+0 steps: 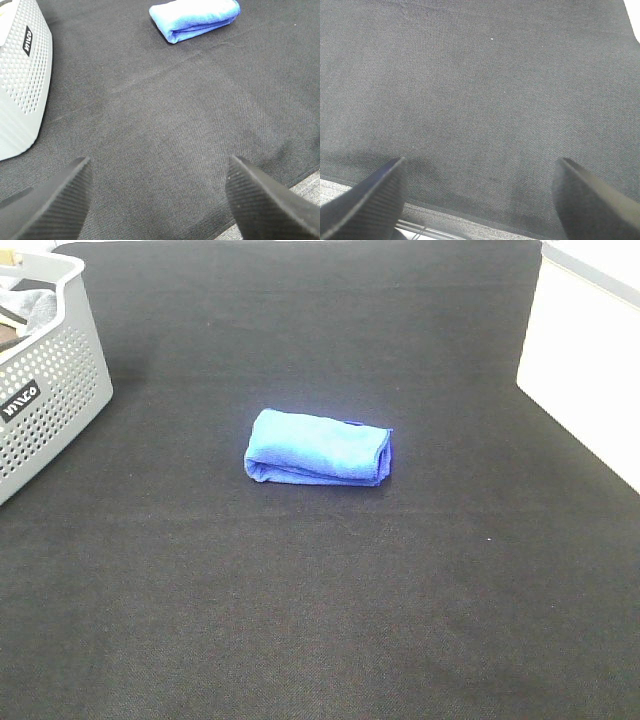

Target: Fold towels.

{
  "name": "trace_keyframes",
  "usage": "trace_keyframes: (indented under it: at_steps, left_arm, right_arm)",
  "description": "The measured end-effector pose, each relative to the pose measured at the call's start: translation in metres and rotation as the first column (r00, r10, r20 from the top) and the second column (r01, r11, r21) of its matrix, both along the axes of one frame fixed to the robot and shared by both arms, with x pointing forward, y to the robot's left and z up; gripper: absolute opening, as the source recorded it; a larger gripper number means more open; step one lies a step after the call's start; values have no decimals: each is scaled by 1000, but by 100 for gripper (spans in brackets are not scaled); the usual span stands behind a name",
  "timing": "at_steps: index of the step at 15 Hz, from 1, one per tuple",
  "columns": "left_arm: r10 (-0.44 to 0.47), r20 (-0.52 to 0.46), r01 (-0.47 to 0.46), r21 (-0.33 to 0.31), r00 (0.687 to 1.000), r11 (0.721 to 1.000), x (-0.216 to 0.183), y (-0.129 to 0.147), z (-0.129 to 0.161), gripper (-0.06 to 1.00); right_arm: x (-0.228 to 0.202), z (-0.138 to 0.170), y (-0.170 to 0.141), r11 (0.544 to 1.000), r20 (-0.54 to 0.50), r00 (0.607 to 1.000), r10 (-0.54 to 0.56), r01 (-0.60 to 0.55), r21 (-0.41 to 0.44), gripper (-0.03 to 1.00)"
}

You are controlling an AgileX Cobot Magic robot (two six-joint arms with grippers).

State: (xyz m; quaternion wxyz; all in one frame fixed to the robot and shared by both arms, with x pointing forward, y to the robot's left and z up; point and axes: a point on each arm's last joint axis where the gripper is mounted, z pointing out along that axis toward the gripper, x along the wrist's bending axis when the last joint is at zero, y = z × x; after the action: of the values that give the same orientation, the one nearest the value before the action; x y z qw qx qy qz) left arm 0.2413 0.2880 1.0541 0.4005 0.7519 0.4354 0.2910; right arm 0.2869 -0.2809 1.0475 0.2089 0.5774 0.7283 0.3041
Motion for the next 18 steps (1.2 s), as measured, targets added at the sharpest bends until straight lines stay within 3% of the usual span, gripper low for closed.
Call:
trace_keyframes:
  at_steps: [2, 4, 7, 12, 18]
  left_arm:
    - [29, 1, -29, 0, 1000, 1000, 0, 0, 0, 71]
    - [116, 26, -116, -6, 993, 993, -2, 1, 0, 71]
    - [213, 81, -212, -21, 974, 977, -9, 1, 0, 71]
    - [216, 84, -215, -18, 973, 976, -10, 1, 0, 71]
    - [216, 84, -215, -18, 973, 976, -10, 1, 0, 71]
  right_arm:
    - [0, 0, 0, 1000, 1, 1000, 0, 0, 0, 75]
    - [-4, 1, 0, 1000, 27, 1000, 0, 0, 2, 75]
    - [-24, 6, -1, 1000, 152, 988, -1, -1, 9, 75]
    - [-51, 8, -2, 1000, 321, 947, 0, -9, 28, 75]
    - [-56, 7, 1, 998, 350, 936, -46, 27, 59, 75]
